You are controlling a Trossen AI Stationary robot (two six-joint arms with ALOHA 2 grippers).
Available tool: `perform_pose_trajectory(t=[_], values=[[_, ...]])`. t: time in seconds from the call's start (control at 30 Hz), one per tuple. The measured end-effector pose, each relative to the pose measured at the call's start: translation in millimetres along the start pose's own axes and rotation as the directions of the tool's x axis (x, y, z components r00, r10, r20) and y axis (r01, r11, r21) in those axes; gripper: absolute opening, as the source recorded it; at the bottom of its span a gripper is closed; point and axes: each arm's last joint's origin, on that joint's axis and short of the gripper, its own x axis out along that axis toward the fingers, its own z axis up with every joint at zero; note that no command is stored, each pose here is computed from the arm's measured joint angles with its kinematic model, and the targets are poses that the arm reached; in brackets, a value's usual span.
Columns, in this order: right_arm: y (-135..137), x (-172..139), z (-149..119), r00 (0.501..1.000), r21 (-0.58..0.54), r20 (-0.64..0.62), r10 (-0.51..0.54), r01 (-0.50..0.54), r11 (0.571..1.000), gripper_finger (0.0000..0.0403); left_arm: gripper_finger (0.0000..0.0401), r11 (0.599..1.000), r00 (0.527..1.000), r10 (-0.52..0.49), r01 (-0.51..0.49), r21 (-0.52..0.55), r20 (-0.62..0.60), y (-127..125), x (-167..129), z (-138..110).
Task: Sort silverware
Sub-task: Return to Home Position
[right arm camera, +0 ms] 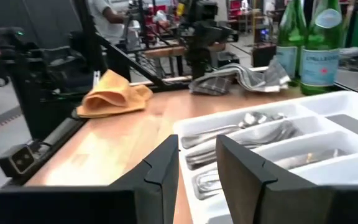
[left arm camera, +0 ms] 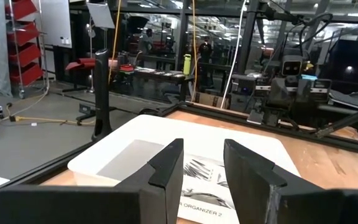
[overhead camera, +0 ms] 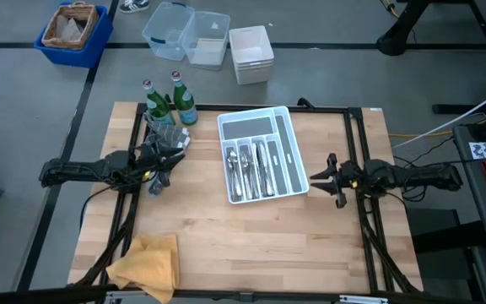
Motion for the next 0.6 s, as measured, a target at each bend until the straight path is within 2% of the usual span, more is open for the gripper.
perform_pose_trajectory(t=[0.6], values=[[-1.4, 0.9, -2.4, 1.0, 0.0, -0.02, -0.018, 0.018, 1.0, 0.0111, 0.0104, 1.0, 1.0, 0.0, 0.0, 0.0, 0.0, 0.0, 0.0, 0.0]])
